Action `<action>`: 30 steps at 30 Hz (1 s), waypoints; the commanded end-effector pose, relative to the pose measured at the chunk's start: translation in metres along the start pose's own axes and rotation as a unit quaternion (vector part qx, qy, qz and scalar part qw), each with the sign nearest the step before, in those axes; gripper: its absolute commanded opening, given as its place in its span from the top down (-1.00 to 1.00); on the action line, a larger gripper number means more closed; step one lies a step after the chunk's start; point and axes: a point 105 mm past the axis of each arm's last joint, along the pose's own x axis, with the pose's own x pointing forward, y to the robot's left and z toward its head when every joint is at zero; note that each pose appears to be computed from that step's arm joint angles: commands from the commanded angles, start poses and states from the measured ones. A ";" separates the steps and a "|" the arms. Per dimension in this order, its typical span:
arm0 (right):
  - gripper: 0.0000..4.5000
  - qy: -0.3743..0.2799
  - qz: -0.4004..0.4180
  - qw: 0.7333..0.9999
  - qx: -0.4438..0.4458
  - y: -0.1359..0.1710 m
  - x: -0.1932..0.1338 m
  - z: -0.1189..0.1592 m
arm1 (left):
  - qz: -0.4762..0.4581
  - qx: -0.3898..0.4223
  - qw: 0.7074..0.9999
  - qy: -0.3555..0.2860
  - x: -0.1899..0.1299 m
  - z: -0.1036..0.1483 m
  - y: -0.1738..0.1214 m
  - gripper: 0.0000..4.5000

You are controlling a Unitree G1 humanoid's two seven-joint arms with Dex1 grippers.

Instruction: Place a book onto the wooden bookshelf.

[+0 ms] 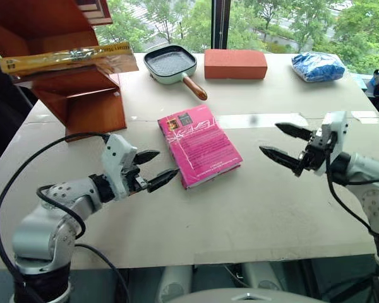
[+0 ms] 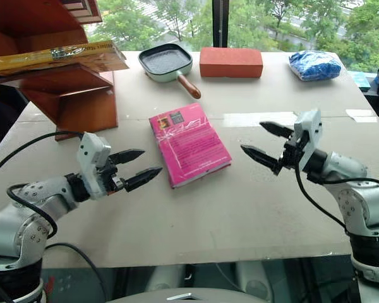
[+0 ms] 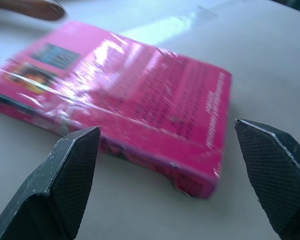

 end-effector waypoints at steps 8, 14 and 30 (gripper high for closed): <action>-1.00 -0.095 0.016 0.995 -0.038 0.004 0.012 0.046 | 0.161 0.088 0.969 -0.163 0.111 0.048 0.033 -0.96; -1.00 -0.144 0.029 0.988 -0.047 0.014 0.018 0.080 | 0.192 0.151 0.953 -0.179 0.161 0.066 0.046 -0.96; -1.00 -0.213 0.047 0.975 -0.034 0.029 0.017 0.125 | 0.360 0.207 0.890 -0.186 0.154 0.098 0.090 0.68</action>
